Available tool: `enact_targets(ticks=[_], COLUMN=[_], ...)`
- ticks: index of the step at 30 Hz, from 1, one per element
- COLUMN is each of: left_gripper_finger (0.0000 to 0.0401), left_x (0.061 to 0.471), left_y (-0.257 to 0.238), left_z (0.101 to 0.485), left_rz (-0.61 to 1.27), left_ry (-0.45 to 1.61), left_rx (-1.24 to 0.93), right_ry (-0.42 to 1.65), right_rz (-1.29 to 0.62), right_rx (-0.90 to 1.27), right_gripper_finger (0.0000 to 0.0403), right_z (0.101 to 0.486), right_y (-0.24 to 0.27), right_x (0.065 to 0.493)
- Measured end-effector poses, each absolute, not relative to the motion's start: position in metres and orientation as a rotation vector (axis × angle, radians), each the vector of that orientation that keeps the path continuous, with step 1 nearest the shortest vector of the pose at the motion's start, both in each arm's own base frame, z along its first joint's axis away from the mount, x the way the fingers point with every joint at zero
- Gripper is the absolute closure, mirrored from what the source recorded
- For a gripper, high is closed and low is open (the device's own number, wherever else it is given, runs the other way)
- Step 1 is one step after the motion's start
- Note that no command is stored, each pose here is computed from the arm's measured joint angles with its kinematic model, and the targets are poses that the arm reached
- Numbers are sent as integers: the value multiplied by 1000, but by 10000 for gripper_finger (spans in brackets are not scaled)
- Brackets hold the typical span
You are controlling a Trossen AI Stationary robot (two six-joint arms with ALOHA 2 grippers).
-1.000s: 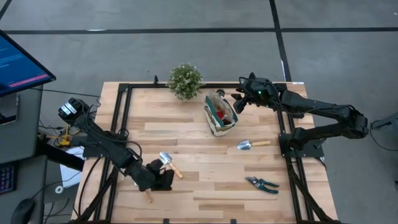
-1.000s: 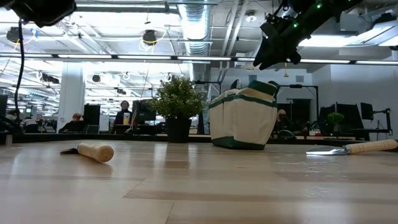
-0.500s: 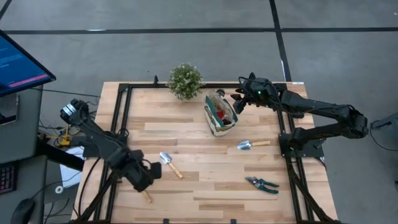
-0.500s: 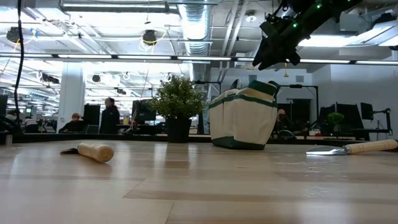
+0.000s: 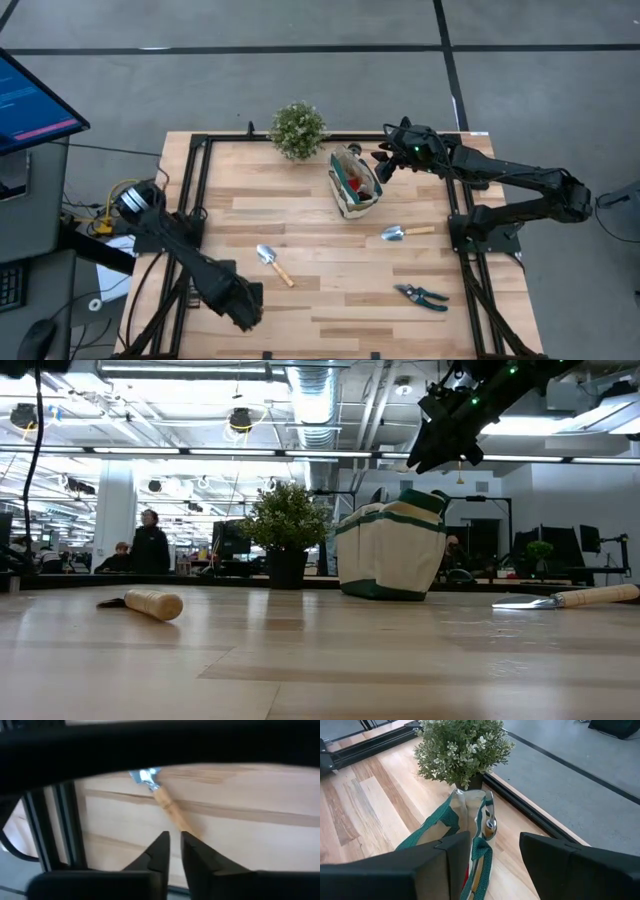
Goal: Pick & Place Garden tools in Gardening bag
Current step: Put the brown trowel into the white gardening bag
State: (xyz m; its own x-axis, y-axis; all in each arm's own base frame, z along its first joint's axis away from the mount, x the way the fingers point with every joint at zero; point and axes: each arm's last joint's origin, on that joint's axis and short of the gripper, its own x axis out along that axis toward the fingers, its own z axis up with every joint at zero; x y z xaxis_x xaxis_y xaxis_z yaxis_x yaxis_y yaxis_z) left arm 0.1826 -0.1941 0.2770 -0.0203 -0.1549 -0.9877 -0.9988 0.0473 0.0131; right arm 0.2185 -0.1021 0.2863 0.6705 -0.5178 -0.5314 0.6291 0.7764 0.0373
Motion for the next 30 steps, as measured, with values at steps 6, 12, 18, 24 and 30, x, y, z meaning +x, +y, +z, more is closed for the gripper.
enact_targets(ticks=[6,12,18,24,30], left_gripper_finger=[266,215,219,226,232], left_x=[181,190,194,195,188], left_y=[-208,-209,-204,-204,-207], left_z=[255,244,244,243,238], left_rz=[1239,1289,1256,1225,1252], left_ry=[1373,1289,1192,1171,1203], left_rx=[-1242,-1225,-1203,-1175,-1170], right_ry=[526,525,525,531,532], right_rz=[-652,-656,-662,-663,-664], right_rx=[226,237,259,259,260], right_gripper_finger=[239,240,244,249,254], right_z=[286,286,285,285,285], right_y=[-102,-102,-102,-102,-102], right_x=[218,218,218,218,218])
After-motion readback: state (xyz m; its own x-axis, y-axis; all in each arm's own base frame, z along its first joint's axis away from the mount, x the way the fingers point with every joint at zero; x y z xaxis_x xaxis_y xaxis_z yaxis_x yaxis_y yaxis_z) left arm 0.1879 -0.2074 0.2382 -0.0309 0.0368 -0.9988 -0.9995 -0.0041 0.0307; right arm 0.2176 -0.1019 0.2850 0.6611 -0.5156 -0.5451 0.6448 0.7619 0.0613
